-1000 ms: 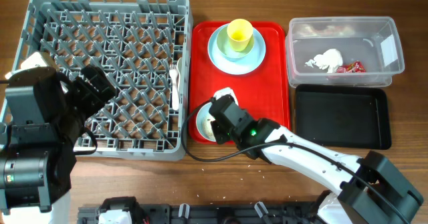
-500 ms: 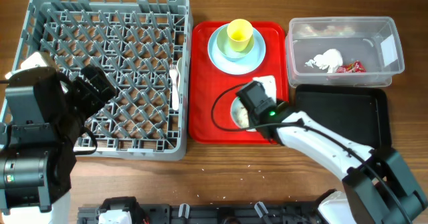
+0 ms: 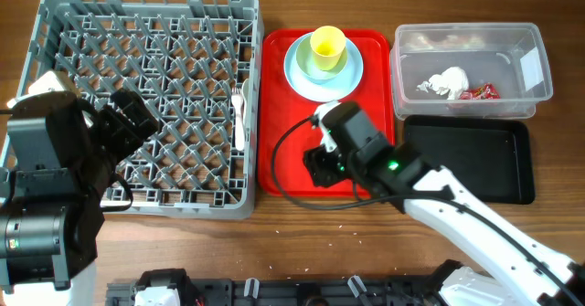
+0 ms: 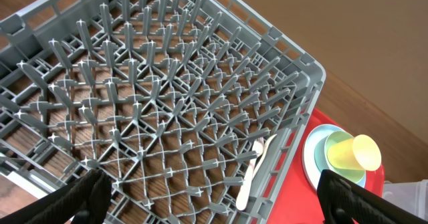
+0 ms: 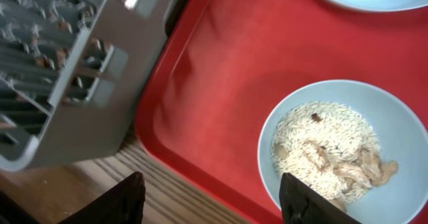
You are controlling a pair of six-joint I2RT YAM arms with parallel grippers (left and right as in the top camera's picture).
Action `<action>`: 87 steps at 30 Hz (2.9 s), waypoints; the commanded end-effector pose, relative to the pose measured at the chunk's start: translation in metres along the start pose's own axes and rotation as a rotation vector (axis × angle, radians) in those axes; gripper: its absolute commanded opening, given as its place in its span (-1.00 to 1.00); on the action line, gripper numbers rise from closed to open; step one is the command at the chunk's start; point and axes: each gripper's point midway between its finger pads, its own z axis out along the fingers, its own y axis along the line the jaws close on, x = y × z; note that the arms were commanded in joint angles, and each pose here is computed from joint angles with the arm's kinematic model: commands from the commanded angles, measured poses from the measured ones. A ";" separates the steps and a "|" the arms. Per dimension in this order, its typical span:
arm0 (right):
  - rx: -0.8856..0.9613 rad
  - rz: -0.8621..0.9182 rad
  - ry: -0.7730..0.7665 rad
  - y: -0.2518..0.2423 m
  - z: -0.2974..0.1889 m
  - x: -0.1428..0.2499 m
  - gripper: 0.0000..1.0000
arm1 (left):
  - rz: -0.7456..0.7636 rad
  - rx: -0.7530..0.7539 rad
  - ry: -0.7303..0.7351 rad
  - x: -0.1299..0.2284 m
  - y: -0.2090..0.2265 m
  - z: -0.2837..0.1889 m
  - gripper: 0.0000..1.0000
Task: Sort waste into correct bins and load items into the dishwasher rack
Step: 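Carry the bowl over the black tray and tip the rice out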
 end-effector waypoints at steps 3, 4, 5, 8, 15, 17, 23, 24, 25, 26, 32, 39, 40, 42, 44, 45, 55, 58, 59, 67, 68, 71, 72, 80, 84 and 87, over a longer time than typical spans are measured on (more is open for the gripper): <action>0.197 -0.049 0.138 -0.030 0.055 0.031 0.31 | -0.017 0.003 -0.009 -0.002 0.000 -0.002 1.00; 0.203 -0.050 0.161 -0.032 0.067 0.035 0.31 | -0.017 0.003 -0.009 -0.002 0.000 -0.002 1.00; 0.201 -0.049 0.183 -0.032 0.076 0.040 0.31 | -0.016 0.002 -0.008 -0.002 0.000 -0.002 1.00; 0.183 -0.043 0.212 -0.030 0.084 0.046 0.21 | -0.017 0.003 -0.009 -0.002 0.000 -0.002 1.00; 0.166 -0.045 0.217 -0.027 0.084 0.047 0.06 | -0.017 0.003 -0.009 -0.002 0.000 -0.002 1.00; 0.162 -0.044 0.206 -0.026 0.085 0.045 0.04 | -0.017 0.003 -0.009 -0.002 0.000 -0.002 1.00; 0.163 -0.055 0.212 -0.027 0.085 0.046 -0.49 | -0.017 0.002 -0.008 -0.002 0.000 -0.002 1.00; 0.163 -0.073 0.219 -0.027 0.085 0.047 -0.56 | -0.016 0.002 -0.008 -0.002 0.000 -0.002 1.00; 0.164 -0.072 0.220 -0.027 0.084 0.048 -0.61 | -0.016 0.002 -0.008 -0.002 0.000 -0.002 1.00; 0.163 -0.072 0.220 -0.027 0.084 0.048 -0.65 | -0.016 0.002 -0.008 -0.002 0.000 -0.002 1.00; 0.149 -0.059 0.230 -0.025 0.084 0.050 -0.91 | -0.017 0.002 -0.008 -0.002 0.000 -0.002 1.00; 0.138 -0.039 0.126 -0.018 0.059 0.006 -0.91 | -0.017 0.003 -0.009 -0.002 0.000 -0.002 1.00; 0.170 -0.004 0.108 -0.025 0.047 -0.002 -0.91 | -0.017 0.003 -0.009 -0.002 0.000 -0.002 1.00; 0.253 0.040 0.077 -0.043 0.014 -0.013 -0.91 | -0.016 0.002 -0.008 -0.002 0.000 -0.002 1.00; 0.302 0.096 0.042 -0.060 -0.029 -0.019 -0.91 | -0.017 0.003 -0.009 -0.002 0.000 -0.002 1.00; 0.306 0.111 0.029 -0.064 -0.040 -0.019 -0.91 | -0.016 0.002 -0.008 -0.002 0.000 -0.002 1.00; 0.179 0.563 -0.060 -0.198 -0.125 0.012 -0.91 | -0.017 0.002 -0.008 -0.002 0.000 -0.002 1.00; -0.040 0.688 -0.155 -0.228 -0.132 0.020 -0.92 | -0.016 0.002 -0.008 -0.002 0.000 -0.002 1.00; -0.121 0.714 -0.204 -0.234 -0.133 0.022 -0.92 | -0.017 0.003 -0.009 -0.002 0.000 -0.002 1.00; -0.585 0.795 -0.562 -0.251 -0.119 0.036 -0.92 | -0.016 0.002 -0.008 -0.002 0.000 -0.002 1.00; -0.631 0.808 -0.635 -0.256 -0.125 0.036 -0.92 | -0.017 0.003 -0.009 -0.002 0.000 -0.002 1.00; -0.669 0.856 -0.742 -0.267 -0.142 0.040 -0.92 | -0.016 0.002 -0.008 -0.002 0.000 -0.002 1.00; -0.670 0.872 -0.779 -0.272 -0.149 0.042 -0.92 | -0.017 0.002 -0.008 -0.002 0.000 -0.002 1.00; -0.688 0.939 -0.855 -0.281 -0.166 0.049 -0.92 | -0.016 0.002 -0.008 -0.002 0.000 -0.002 1.00; -0.730 0.969 -0.877 -0.276 -0.168 0.048 -0.92 | -0.017 0.003 -0.009 -0.002 0.000 -0.002 1.00; -0.748 1.001 -0.867 -0.274 -0.167 0.049 -0.92 | -0.017 0.003 -0.009 -0.002 0.000 -0.002 1.00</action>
